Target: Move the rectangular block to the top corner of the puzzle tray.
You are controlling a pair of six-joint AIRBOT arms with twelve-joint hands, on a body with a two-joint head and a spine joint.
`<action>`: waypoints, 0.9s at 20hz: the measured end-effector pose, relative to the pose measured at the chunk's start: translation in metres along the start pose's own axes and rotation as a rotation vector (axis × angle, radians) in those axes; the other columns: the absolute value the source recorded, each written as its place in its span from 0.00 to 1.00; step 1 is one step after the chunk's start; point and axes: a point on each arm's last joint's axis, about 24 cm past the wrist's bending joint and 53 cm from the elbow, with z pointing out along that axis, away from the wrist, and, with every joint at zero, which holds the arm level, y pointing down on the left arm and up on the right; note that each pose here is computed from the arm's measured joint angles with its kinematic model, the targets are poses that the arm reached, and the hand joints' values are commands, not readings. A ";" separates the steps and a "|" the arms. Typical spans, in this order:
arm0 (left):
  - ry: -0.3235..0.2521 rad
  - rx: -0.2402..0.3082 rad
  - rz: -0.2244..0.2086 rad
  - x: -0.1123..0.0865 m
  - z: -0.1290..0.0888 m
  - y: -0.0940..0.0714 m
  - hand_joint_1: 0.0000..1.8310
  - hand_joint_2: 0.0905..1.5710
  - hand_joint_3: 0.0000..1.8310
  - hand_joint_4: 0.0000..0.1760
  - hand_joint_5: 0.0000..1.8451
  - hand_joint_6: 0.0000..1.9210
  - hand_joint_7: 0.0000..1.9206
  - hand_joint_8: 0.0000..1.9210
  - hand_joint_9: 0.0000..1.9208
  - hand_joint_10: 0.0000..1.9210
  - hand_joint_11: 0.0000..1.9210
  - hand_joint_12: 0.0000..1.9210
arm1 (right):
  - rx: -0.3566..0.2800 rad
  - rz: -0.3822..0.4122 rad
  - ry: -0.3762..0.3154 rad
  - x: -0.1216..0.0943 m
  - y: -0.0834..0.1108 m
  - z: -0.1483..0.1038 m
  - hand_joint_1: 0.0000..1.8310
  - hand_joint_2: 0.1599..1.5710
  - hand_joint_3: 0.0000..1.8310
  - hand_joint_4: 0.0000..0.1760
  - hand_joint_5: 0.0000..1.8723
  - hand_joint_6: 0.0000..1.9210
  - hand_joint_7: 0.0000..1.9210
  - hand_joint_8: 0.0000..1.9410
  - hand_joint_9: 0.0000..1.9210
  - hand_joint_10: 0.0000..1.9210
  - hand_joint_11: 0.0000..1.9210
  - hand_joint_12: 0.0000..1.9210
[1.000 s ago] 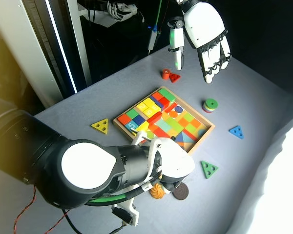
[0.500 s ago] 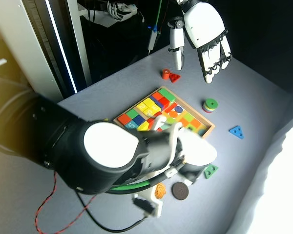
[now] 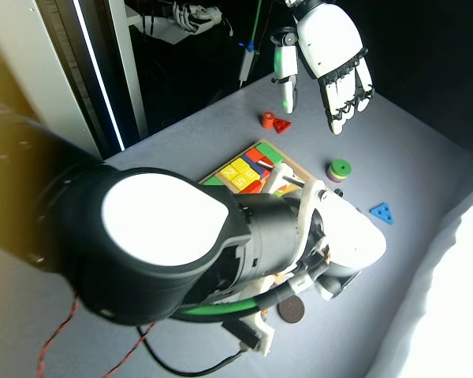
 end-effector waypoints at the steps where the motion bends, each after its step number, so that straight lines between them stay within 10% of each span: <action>1: -0.001 0.000 0.002 0.000 0.000 0.000 0.00 0.84 0.00 0.00 0.20 0.00 0.29 0.01 0.28 0.01 0.05 0.39 | 0.005 0.009 -0.003 -0.004 -0.002 -0.003 0.94 0.73 0.00 0.00 0.29 0.00 0.65 1.00 0.81 1.00 0.93 1.00; 11: 0.006 -0.003 -0.004 0.001 0.000 0.001 0.00 0.84 0.00 0.00 0.19 0.00 0.28 0.00 0.27 0.00 0.05 0.38 | -0.025 0.014 0.010 0.007 0.029 -0.023 0.77 0.79 0.01 0.00 0.28 0.00 0.57 1.00 0.86 1.00 0.96 1.00; 18: 0.008 -0.004 -0.007 0.001 0.000 0.001 0.00 0.84 0.00 0.00 0.21 0.00 0.29 0.00 0.28 0.00 0.06 0.36 | -0.024 0.039 0.022 0.018 0.037 -0.032 0.54 0.74 0.00 0.00 0.37 0.04 0.73 1.00 0.88 1.00 1.00 1.00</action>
